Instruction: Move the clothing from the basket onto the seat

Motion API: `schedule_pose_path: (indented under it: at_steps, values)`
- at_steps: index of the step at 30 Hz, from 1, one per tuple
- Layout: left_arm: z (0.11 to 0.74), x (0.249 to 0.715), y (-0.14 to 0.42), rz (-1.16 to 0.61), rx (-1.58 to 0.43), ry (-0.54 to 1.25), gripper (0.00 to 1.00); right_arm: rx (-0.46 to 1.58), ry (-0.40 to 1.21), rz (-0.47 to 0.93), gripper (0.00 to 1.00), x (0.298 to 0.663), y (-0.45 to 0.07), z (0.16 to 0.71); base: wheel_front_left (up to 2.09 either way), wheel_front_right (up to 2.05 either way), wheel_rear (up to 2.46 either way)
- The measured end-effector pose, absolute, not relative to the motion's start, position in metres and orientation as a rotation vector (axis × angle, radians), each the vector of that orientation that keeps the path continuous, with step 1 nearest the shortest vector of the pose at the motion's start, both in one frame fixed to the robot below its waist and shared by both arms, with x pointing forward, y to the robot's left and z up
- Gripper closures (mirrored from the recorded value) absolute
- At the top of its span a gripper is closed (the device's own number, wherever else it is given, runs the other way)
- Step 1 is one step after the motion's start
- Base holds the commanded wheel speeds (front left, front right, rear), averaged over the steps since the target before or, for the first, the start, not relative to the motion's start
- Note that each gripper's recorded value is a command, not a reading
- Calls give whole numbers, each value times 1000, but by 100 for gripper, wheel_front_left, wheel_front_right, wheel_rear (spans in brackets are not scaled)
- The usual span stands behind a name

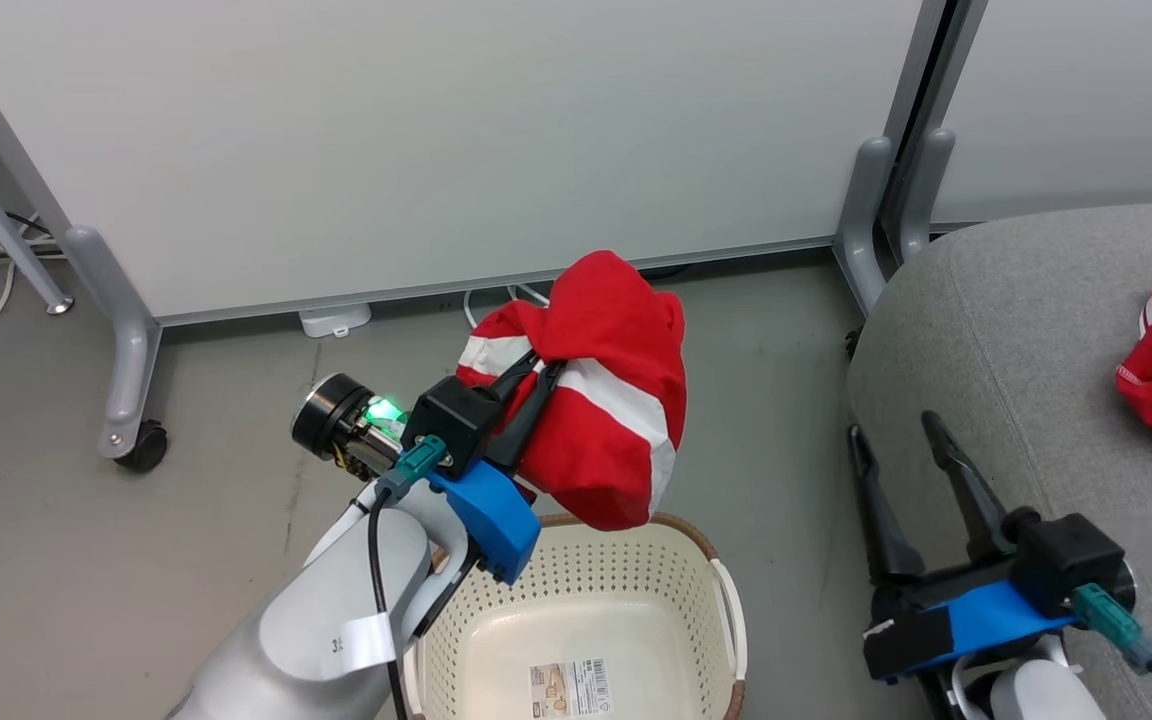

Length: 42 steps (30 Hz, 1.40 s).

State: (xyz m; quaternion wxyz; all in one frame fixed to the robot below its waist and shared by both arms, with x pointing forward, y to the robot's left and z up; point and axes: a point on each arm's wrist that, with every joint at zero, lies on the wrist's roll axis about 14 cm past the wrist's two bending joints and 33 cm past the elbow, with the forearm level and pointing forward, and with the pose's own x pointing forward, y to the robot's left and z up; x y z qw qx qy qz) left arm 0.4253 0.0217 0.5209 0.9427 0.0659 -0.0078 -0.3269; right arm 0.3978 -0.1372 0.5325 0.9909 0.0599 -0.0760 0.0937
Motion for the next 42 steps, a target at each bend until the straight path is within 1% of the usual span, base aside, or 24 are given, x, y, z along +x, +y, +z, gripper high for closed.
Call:
schedule_pose_path:
  at_steps: [7,12,13,21,27,30,35,42]
  values:
    - [518,427,20,-671,132,-10,100,113,-131,315,0,394,-95,528,0,0,0]
    - [521,431,18,-676,133,-17,100,90,-110,435,0,390,-60,522,0,0,0]
    - [522,433,17,-675,133,-20,100,74,-98,480,0,387,-48,518,0,0,0]
    - [524,436,13,-682,127,-26,100,-17,-79,617,0,386,-15,510,0,0,0]
    - [523,437,11,-685,122,-24,100,-86,-93,660,0,398,-4,511,0,0,0]
    - [524,439,11,-685,119,-26,100,-118,-122,657,0,408,-2,519,0,0,0]
    - [522,440,9,-688,117,-21,100,-205,-158,684,0,414,7,524,0,0,0]
    - [522,442,7,-696,114,-21,100,-270,-170,667,0,426,4,524,0,0,0]
